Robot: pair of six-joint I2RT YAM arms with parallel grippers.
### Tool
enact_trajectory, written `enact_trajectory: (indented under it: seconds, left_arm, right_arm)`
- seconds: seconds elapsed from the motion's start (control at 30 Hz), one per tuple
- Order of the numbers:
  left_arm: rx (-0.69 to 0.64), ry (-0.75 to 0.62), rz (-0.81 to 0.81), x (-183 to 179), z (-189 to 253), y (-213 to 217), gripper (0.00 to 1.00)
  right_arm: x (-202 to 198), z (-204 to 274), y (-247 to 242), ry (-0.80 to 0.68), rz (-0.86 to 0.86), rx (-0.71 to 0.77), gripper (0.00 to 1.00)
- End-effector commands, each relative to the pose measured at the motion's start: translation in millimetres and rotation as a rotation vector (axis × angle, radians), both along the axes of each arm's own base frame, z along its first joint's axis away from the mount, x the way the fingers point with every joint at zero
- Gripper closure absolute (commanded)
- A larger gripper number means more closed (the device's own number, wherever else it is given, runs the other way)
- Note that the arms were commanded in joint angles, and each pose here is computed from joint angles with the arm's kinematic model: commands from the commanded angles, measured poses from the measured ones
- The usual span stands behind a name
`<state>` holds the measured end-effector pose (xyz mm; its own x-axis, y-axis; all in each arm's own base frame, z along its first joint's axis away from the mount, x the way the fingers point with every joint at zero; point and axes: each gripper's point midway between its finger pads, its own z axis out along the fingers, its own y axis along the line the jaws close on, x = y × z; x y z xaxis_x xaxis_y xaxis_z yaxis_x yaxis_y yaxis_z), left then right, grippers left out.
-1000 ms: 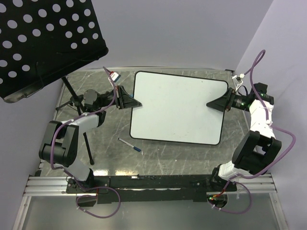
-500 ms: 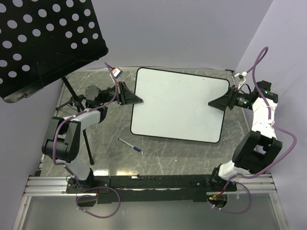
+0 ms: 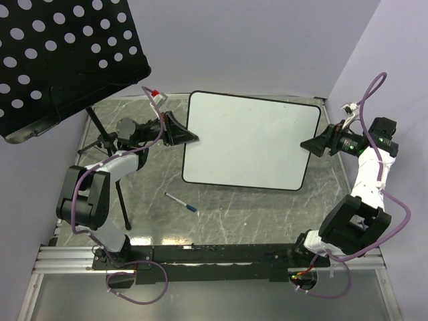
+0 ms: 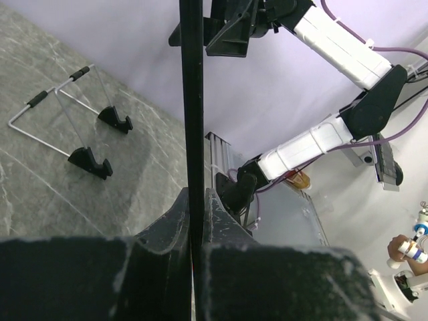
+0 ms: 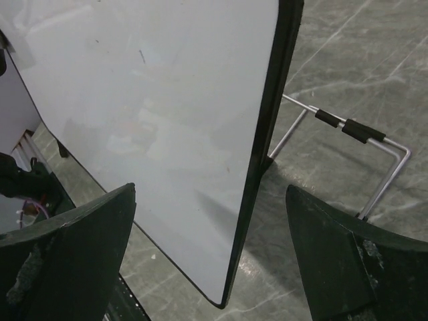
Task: Write a sentence on the whiteboard
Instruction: Put down the whiteboard on the whiteboard stand.
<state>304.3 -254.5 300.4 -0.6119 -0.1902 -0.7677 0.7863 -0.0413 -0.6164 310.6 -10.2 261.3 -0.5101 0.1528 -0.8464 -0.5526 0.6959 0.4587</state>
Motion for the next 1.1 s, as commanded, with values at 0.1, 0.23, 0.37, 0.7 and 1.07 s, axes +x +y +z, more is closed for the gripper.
enact_trajectory:
  seconds: [0.1,0.23,0.37,0.7,1.07]
  left_arm:
    - [-0.118,-0.283,0.060,-8,70,5,0.99]
    - [-0.132,-0.294,0.050,-11,74,6,0.99]
    - [-0.146,-0.286,0.043,-11,75,6,0.99]
    - [-0.103,-0.280,0.130,11,70,4,0.99]
    - [-0.153,-0.283,0.150,43,76,-2,0.99]
  right_arm:
    - [1,10,-1,-0.054,0.012,-0.017,0.00]
    - [-2,10,3,-0.054,0.037,0.004,0.00]
    - [-5,9,7,-0.048,0.057,0.033,0.00]
    - [8,5,-23,-0.038,-0.132,-0.134,0.00]
    - [4,28,-62,-0.084,-0.258,-0.175,0.00]
